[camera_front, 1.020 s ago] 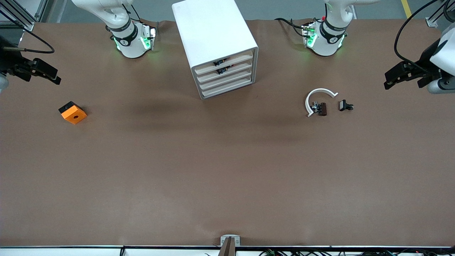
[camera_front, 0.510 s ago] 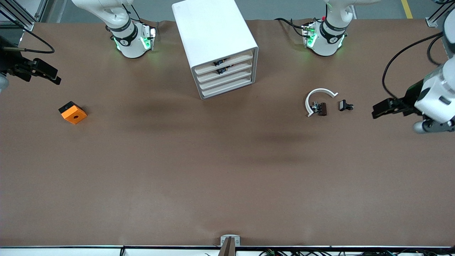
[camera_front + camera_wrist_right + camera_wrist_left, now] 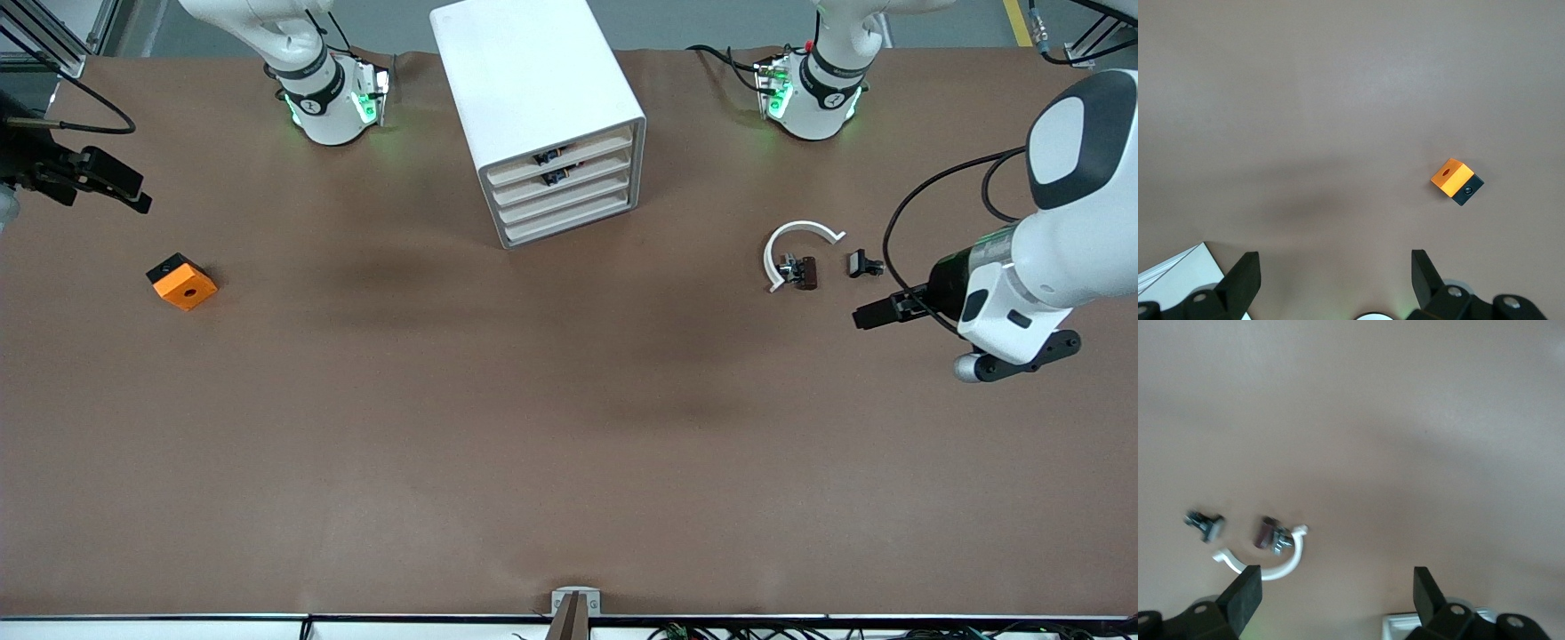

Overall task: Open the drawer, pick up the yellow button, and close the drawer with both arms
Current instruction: 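Move the left gripper toward the white cabinet's drawer front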

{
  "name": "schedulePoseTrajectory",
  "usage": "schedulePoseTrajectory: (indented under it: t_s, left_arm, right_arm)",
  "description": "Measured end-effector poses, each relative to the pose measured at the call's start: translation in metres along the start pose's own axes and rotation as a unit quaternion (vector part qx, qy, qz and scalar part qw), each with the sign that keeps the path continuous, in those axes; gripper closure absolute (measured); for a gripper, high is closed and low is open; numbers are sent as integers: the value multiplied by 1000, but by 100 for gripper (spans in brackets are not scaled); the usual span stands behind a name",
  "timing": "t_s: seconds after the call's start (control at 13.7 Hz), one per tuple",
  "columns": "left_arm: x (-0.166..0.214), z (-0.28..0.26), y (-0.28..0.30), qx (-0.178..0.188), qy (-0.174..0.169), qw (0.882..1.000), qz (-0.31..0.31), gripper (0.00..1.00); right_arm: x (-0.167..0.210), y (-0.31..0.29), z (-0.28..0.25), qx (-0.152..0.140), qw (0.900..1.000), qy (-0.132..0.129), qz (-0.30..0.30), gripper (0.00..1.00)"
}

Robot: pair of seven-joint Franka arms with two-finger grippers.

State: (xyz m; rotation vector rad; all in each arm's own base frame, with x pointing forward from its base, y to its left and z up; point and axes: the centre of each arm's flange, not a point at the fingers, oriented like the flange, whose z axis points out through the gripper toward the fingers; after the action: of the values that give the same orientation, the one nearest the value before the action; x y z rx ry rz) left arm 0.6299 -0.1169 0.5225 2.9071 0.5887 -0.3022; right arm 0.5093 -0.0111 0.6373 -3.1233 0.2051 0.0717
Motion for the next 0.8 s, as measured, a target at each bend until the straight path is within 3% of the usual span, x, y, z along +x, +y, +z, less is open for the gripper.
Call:
schedulePoseTrajectory:
  t_s: [0.22,0.44,0.66,0.8]
  left_arm:
    - [-9,35,34,-6,-42,993,-110,0]
    - [-24,72,70,6,-80,975,-205,0]
    - [-24,96,81,10,-119,945,-305,0]
    - [-19,111,84,11,-154,913,-378,0]
  right_arm:
    - [0,-1,0,0,1000,0,-1,0]
    - [0,-2,0,0,1000,0,-2,0]
    - [0,-2,0,0,1000,0,-2,0]
    - [0,-2,-1,0,1000,1,-2,0]
